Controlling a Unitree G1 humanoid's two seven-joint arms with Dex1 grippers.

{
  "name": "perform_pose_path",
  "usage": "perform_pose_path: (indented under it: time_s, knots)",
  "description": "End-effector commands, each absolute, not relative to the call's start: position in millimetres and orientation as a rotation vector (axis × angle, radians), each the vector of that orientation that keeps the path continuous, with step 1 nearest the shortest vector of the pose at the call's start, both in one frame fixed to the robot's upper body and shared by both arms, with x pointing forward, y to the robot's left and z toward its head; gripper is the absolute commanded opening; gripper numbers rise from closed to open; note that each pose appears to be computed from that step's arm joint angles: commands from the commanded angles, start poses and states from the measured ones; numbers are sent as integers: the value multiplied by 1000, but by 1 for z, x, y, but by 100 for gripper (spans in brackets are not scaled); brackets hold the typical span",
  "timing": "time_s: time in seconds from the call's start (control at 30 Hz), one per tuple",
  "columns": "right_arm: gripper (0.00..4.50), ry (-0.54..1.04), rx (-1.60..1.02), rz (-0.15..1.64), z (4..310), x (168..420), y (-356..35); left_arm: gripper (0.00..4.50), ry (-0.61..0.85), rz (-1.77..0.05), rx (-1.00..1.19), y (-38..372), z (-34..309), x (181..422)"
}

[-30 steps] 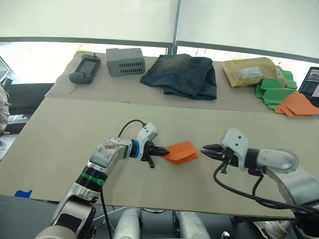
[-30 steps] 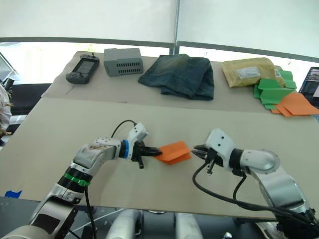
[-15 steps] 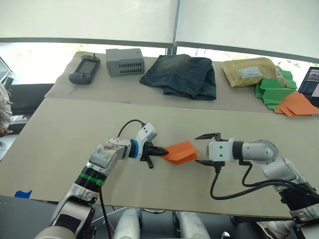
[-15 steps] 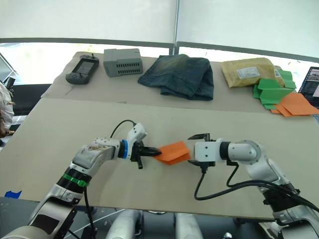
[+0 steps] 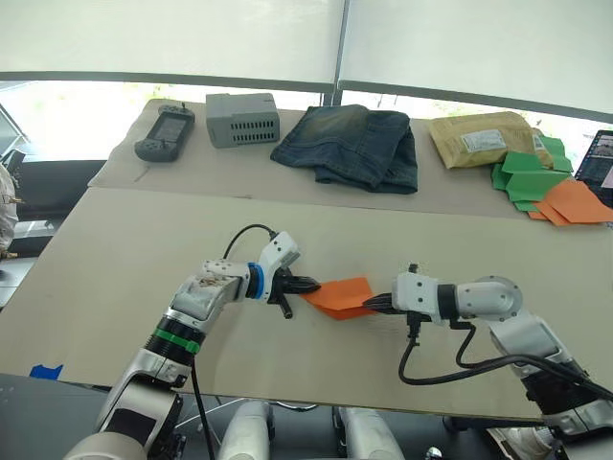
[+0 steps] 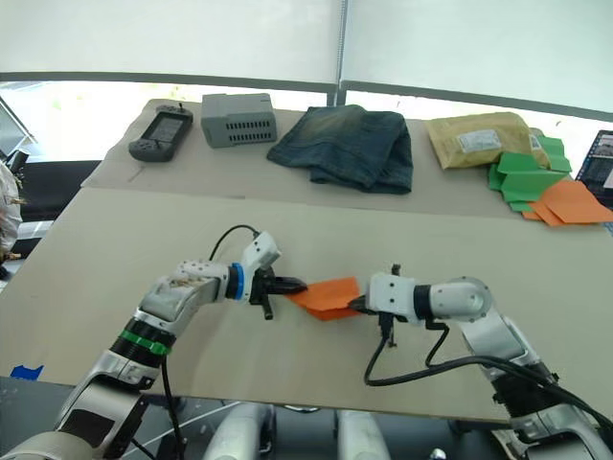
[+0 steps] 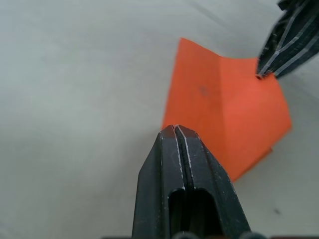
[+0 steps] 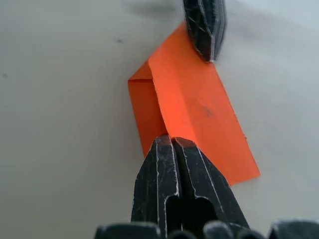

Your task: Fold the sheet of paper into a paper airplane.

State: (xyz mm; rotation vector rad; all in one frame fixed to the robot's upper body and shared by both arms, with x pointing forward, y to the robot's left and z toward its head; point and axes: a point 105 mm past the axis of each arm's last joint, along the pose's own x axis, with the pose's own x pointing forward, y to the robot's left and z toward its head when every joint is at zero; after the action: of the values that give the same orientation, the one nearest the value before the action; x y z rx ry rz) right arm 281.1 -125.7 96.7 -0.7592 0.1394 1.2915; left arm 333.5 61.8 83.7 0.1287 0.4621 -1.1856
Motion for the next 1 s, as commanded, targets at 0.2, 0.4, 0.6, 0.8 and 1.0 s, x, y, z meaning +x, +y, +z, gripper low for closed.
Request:
perform_pose_path:
  time_s: [0.2, 0.4, 0.6, 0.8, 1.0]
  knots:
    - [1, 194, -674, 1261, 107, 270, -108, 0, 420, -1246, 177, 52, 93, 334]
    - [1, 316, -639, 1188, 100, 269, -101, 0, 432, -1268, 189, 50, 88, 328]
    - [1, 398, -497, 1162, 102, 260, -86, 0, 417, -1265, 191, 49, 90, 326]
    - [1, 410, -447, 1169, 104, 254, -76, 0, 376, -1257, 183, 51, 111, 324]
    - [1, 422, -476, 1143, 100, 258, -80, 0, 441, -1224, 221, 62, 91, 318]
